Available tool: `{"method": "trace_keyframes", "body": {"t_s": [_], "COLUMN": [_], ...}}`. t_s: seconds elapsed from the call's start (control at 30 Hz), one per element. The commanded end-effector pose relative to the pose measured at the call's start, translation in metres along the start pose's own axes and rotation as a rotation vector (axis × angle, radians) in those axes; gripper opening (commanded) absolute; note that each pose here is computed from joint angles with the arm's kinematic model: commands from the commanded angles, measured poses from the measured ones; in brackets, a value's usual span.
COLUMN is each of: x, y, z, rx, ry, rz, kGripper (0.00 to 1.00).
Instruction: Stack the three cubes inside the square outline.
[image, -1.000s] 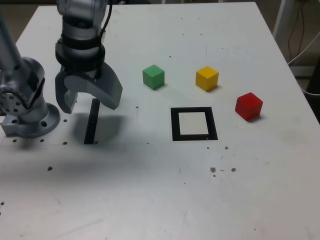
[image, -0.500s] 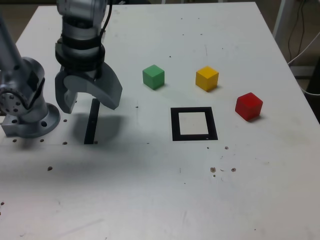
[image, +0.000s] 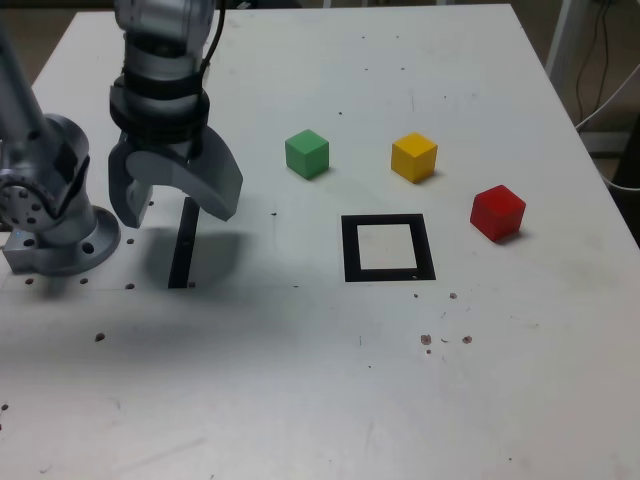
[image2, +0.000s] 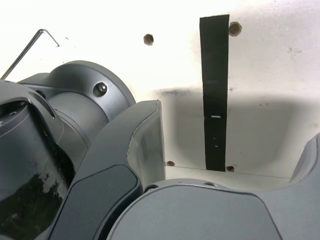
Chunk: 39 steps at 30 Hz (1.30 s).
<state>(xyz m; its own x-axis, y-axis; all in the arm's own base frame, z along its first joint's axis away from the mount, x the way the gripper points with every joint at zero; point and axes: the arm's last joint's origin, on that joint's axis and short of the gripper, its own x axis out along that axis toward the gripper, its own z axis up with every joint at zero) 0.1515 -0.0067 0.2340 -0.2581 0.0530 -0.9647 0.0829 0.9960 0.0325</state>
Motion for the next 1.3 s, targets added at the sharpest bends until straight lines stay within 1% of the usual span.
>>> {"method": "trace_keyframes", "body": {"t_s": [0.0, 0.27, 0.4, 0.73, 1.27], "x": [-0.005, -0.023, -0.036, -0.069, -0.102], "y": [0.000, 0.002, 0.003, 0.005, 0.008], "z": [0.005, 0.024, 0.038, 0.077, 0.148], "rx": [-0.003, -0.003, -0.003, -0.004, 0.001], "ry": [-0.001, 0.008, 0.006, -0.015, -0.043], "rz": [-0.003, 0.004, 0.011, 0.014, 0.014], "kGripper": [1.00, 1.00, 1.00, 1.00, 1.00]}}
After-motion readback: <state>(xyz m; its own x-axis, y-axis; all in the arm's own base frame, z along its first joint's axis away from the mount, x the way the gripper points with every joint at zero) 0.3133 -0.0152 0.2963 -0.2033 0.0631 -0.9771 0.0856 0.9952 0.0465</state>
